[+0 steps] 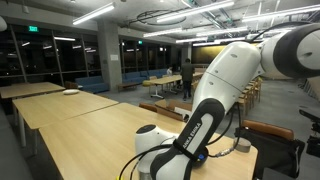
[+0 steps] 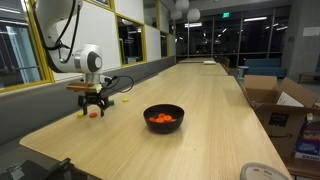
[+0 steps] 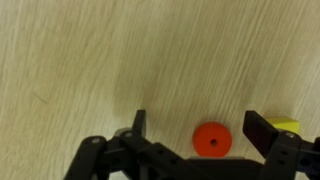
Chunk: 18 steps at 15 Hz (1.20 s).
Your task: Pick up the orange tokens from the table and put them in the black bowl.
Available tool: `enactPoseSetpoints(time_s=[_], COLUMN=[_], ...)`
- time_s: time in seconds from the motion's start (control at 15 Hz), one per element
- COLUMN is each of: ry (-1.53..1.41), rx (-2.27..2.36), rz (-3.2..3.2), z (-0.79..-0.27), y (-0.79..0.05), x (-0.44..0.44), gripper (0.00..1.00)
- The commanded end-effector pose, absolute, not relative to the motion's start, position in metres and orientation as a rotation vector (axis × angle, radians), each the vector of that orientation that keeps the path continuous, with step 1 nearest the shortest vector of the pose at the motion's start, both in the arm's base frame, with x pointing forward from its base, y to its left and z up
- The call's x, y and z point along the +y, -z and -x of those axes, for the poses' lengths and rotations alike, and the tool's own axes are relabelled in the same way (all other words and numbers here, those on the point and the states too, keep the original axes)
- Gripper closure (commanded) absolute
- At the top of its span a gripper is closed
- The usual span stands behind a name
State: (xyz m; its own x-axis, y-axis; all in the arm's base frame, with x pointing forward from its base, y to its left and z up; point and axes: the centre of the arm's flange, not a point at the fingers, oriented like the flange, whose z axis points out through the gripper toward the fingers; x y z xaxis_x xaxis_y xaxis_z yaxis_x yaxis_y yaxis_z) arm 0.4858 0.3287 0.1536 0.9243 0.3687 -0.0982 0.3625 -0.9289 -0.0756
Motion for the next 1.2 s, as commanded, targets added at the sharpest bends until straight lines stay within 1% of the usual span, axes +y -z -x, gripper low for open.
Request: enactPoseSetpoints(time_s=[0.0, 0.6, 1.13], ry=[-0.121, -0.011, 0.065], rx=[-0.611, -0.69, -0.672], rz=[3.007, 3.09, 3.085], z=[-0.479, -0.472, -0.472], y=[-0.163, -0.147, -0.145], x=[0.34, 0.354, 0.353], gripper=[0.0, 0.0, 0.0])
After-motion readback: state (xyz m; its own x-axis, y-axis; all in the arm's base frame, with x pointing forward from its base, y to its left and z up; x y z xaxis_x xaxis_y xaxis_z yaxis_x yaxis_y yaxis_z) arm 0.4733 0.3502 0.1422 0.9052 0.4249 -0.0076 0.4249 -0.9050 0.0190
